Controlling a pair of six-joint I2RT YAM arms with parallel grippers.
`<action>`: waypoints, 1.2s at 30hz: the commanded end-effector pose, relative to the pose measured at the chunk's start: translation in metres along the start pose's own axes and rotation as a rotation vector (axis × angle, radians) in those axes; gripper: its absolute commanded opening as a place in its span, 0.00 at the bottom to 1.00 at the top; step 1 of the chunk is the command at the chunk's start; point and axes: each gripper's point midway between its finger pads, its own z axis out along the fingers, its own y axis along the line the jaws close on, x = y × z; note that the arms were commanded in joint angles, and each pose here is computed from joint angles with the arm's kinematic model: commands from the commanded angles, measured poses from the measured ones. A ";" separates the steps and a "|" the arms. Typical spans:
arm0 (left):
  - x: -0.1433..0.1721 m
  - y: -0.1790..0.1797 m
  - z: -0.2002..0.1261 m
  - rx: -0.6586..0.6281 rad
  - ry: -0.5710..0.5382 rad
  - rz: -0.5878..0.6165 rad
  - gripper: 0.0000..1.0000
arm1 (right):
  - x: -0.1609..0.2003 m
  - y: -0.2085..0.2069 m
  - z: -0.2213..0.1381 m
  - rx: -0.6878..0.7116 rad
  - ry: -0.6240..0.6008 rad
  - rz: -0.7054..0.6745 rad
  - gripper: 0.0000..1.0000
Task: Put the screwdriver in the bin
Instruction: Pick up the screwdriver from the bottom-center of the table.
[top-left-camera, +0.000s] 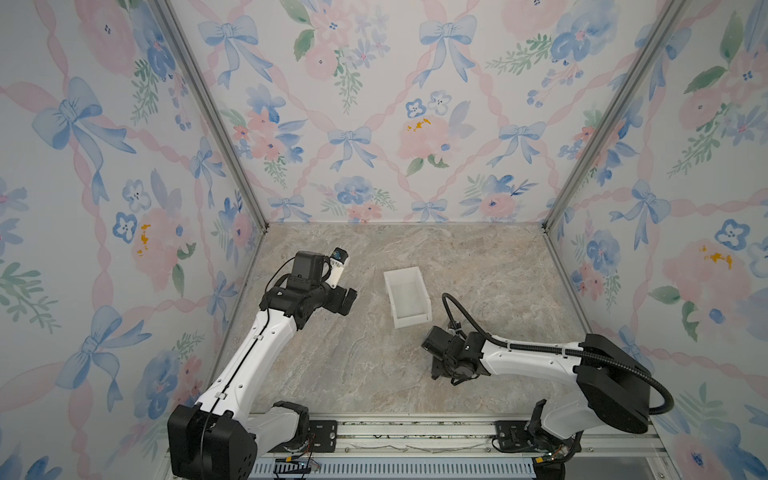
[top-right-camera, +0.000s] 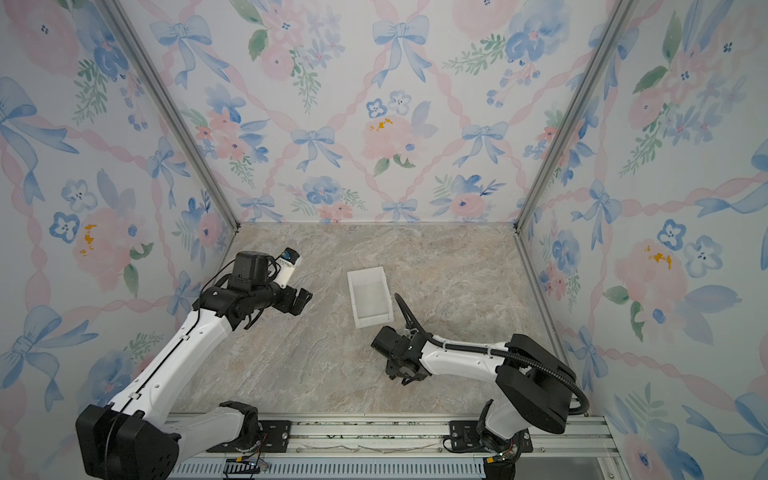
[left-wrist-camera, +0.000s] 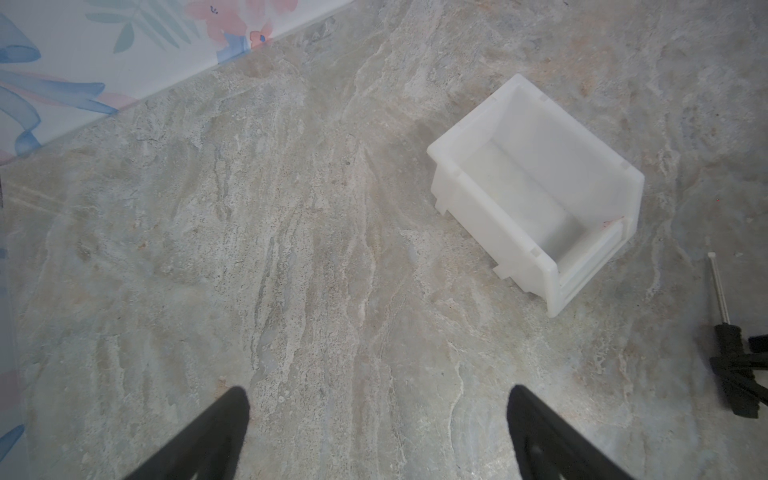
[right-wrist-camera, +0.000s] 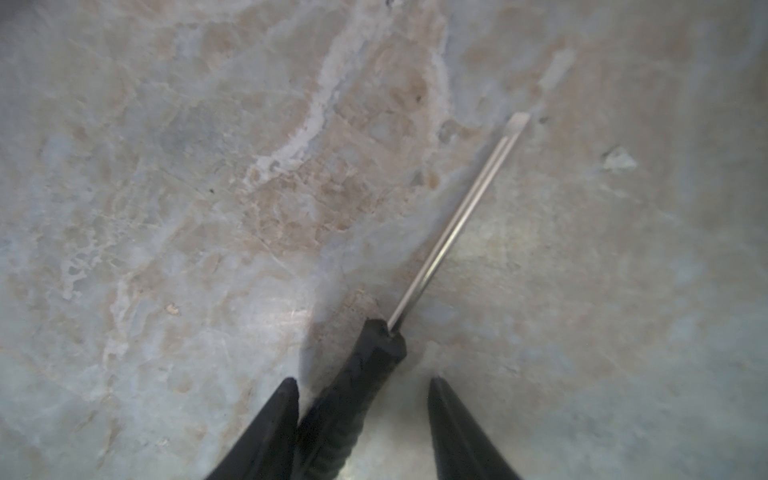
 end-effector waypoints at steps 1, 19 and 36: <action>-0.008 -0.003 -0.009 0.011 -0.018 -0.004 0.98 | 0.005 -0.014 -0.001 0.049 0.024 -0.021 0.45; -0.007 -0.001 -0.005 0.006 0.002 -0.011 0.98 | 0.012 -0.016 0.002 0.022 0.033 -0.071 0.23; -0.007 -0.004 0.006 0.038 0.032 0.013 0.98 | -0.001 -0.007 -0.024 -0.094 0.017 -0.115 0.16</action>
